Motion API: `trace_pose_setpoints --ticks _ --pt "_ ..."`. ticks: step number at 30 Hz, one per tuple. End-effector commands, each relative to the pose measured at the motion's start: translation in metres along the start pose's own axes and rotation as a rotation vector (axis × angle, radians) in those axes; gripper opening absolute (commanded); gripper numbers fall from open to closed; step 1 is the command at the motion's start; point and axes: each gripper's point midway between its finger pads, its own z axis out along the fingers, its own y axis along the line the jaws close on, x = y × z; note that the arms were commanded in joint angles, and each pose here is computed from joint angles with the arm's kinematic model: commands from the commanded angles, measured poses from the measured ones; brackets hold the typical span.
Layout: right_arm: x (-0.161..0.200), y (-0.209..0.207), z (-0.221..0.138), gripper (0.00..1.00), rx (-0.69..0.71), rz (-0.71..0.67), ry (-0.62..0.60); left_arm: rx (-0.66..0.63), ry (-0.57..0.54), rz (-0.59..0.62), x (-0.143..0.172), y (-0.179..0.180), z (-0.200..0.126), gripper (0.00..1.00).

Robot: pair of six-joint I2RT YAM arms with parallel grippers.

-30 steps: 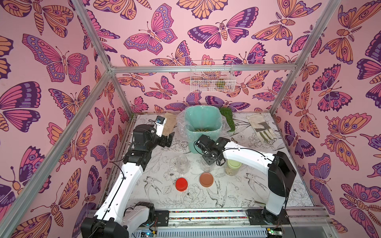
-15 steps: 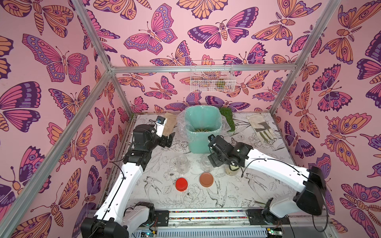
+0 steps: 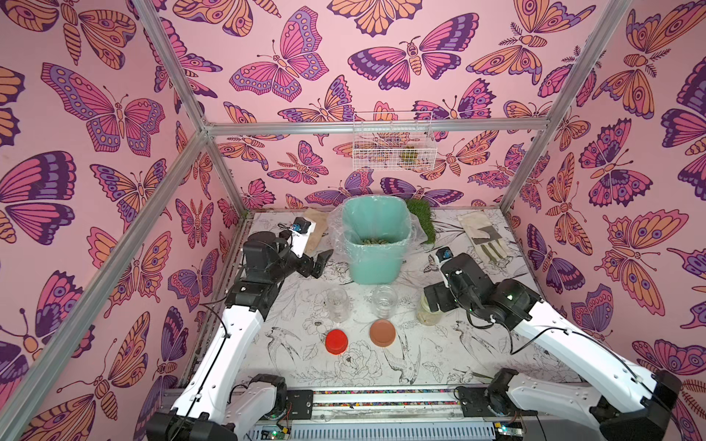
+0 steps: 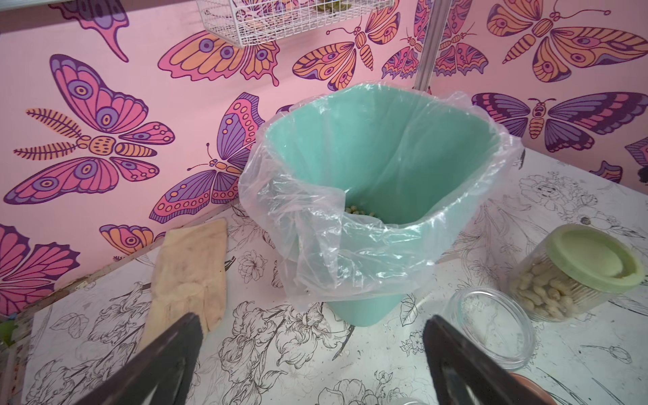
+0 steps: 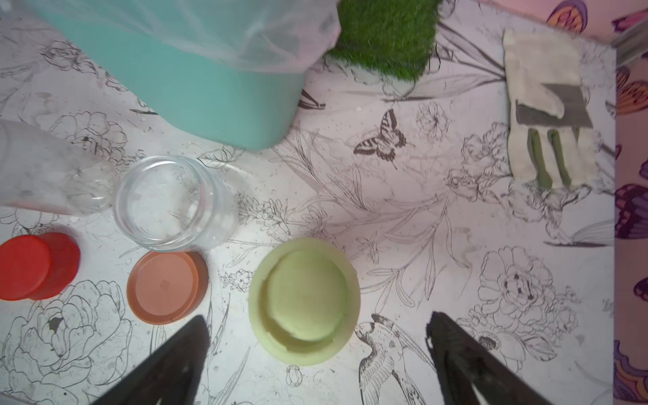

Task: Empty moldy peanuts from jars
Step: Pick up the jar from the center of the board.

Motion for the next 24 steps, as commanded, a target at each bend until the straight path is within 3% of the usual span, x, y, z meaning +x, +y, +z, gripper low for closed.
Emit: trace_pose_setpoints --ticks 1,10,17,24 --pt "0.019 0.007 0.003 0.99 -0.125 0.06 0.1 0.065 -0.011 -0.018 -0.001 -0.013 -0.001 1.0" --pt "0.016 0.024 0.019 0.99 -0.259 0.03 0.197 0.077 0.001 -0.023 0.005 -0.015 0.002 1.0" --pt "0.014 0.008 0.039 0.99 -0.125 0.012 0.274 0.072 0.009 -0.021 0.009 -0.015 0.004 1.0" --pt "0.022 0.003 0.048 0.99 -0.08 -0.024 0.329 0.07 0.018 -0.021 0.013 -0.015 0.005 1.0"
